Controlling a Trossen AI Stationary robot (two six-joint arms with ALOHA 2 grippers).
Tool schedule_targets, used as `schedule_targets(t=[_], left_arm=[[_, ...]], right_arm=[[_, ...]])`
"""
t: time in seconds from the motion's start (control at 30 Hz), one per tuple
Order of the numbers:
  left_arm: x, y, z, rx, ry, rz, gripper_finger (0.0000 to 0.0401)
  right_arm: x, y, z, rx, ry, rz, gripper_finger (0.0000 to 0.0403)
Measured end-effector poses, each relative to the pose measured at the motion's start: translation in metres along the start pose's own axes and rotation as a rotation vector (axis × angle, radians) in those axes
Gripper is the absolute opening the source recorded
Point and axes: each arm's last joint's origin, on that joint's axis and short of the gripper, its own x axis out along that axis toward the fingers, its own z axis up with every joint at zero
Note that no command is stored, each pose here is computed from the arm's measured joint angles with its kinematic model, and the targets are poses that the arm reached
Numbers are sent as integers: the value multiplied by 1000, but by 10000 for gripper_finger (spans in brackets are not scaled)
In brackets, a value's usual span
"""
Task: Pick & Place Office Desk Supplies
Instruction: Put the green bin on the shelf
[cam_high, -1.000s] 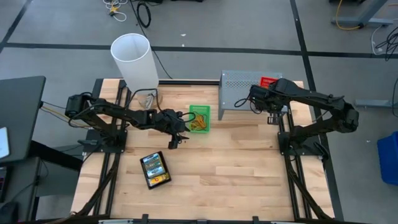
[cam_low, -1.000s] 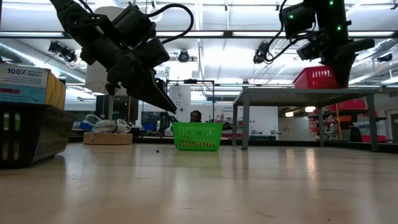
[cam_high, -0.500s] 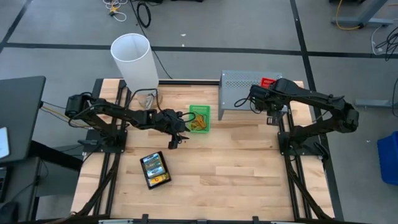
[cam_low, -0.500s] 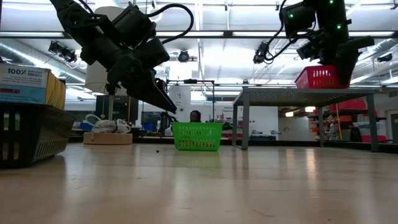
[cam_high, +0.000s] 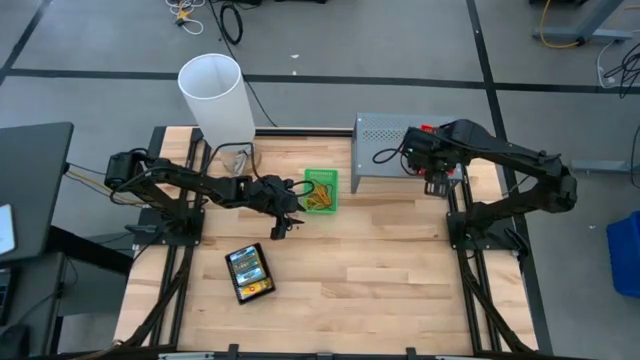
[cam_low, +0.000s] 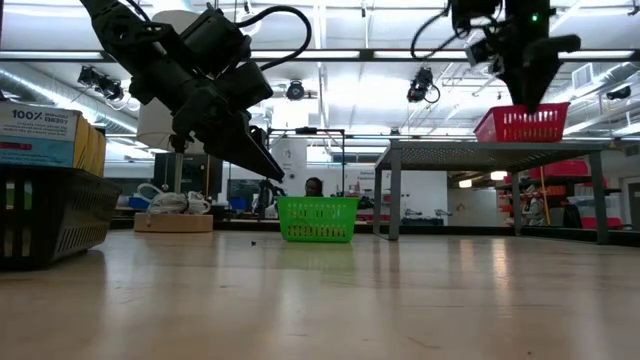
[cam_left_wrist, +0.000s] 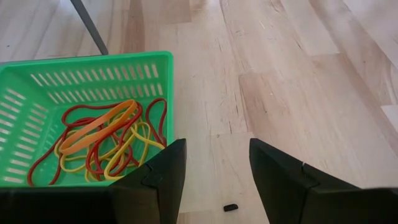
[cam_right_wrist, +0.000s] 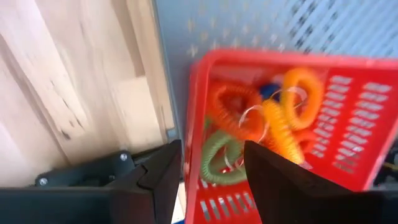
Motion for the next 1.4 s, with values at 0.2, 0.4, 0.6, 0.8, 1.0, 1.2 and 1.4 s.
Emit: schedule_targets(t=[0.2,0.4,0.6,0.8,1.0,1.2,1.4], left_arm=[[0,0,0,0,0,0,181],[0,0,-4,8,42,9,181],[-11,1,-5,9,104,68,181],[-36,1,1,4,94,121,181],[-53,0,-4,-3,65,154,181],[-58,-1,-6,-9,51,165,181],[-58,-1,-7,-9,60,163,181]], right_arm=[[-25,6,11,-8,-164,14,183],[-27,31,47,-90,-298,58,183],[-3,65,104,-204,-343,78,183],[31,94,154,-276,-394,155,183],[53,110,185,-297,-470,199,183],[53,117,218,-314,-536,243,183],[64,115,244,-326,-463,251,183]])
